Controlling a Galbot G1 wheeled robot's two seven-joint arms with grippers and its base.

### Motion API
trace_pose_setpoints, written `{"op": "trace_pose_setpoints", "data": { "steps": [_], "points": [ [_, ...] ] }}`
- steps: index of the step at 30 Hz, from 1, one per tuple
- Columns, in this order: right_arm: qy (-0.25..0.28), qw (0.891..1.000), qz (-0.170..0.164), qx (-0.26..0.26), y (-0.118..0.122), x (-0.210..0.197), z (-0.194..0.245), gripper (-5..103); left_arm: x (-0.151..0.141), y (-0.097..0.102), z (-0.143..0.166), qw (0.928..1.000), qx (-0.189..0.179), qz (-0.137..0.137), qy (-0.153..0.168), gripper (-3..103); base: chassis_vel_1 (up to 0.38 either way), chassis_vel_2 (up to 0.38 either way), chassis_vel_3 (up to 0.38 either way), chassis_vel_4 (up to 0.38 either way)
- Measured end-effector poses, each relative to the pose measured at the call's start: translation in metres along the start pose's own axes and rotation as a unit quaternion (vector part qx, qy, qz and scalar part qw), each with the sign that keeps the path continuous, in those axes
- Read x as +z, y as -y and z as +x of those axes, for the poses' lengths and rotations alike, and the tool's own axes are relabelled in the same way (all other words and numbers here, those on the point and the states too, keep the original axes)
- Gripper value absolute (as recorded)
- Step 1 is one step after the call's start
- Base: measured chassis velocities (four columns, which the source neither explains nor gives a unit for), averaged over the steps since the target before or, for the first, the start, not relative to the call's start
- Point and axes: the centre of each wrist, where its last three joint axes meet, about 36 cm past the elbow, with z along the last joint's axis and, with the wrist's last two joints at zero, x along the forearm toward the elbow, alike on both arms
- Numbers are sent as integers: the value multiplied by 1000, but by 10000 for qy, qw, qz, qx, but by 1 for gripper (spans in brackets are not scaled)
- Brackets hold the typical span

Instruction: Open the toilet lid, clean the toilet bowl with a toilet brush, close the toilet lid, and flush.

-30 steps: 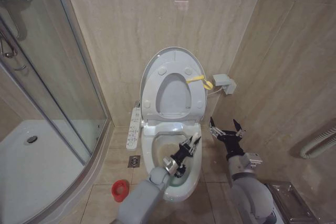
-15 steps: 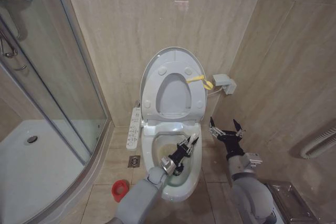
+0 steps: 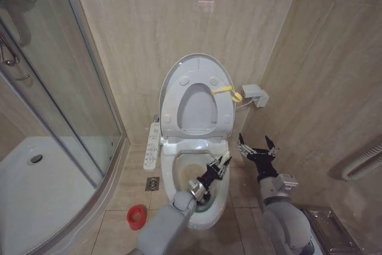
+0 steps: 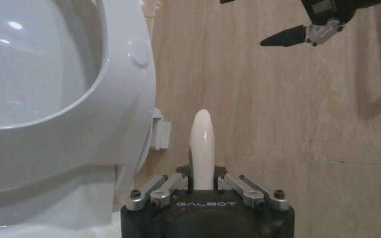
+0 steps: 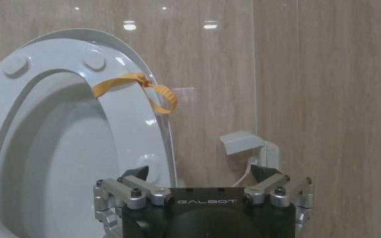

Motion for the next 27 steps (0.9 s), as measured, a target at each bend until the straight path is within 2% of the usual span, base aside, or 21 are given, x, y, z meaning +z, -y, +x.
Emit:
{"op": "trace_pose_setpoints", "data": {
  "steps": [7, 11, 13, 16, 22, 27],
  "points": [
    [0, 10000, 0, 0, 0, 0, 0, 100, -26, -20, -21, 9996, -43, -128, 258, 19, 0, 0, 0, 0],
    [0, 10000, 0, 0, 0, 0, 0, 100, -23, -14, -17, 9997, -62, -75, 225, 19, 0, 0, 0, 0],
    [-1, 10000, 0, 0, 0, 0, 0, 100, -10, 1, -5, 10000, -3, 9, 86, 19, 0, 0, 0, 0],
    [0, 10000, 0, 0, 0, 0, 0, 100, -7, 6, -1, 10000, 18, 21, 64, 19, 0, 0, 0, 0],
    [0, 10000, 0, 0, 0, 0, 0, 100, -32, -3, -22, 9994, 33, -69, 346, 19, 0, 0, 0, 0],
    [0, 10000, 0, 0, 0, 0, 0, 100, -24, -1, -10, 9997, 4, -30, 228, 19, 0, 0, 0, 0]
  ]
}}
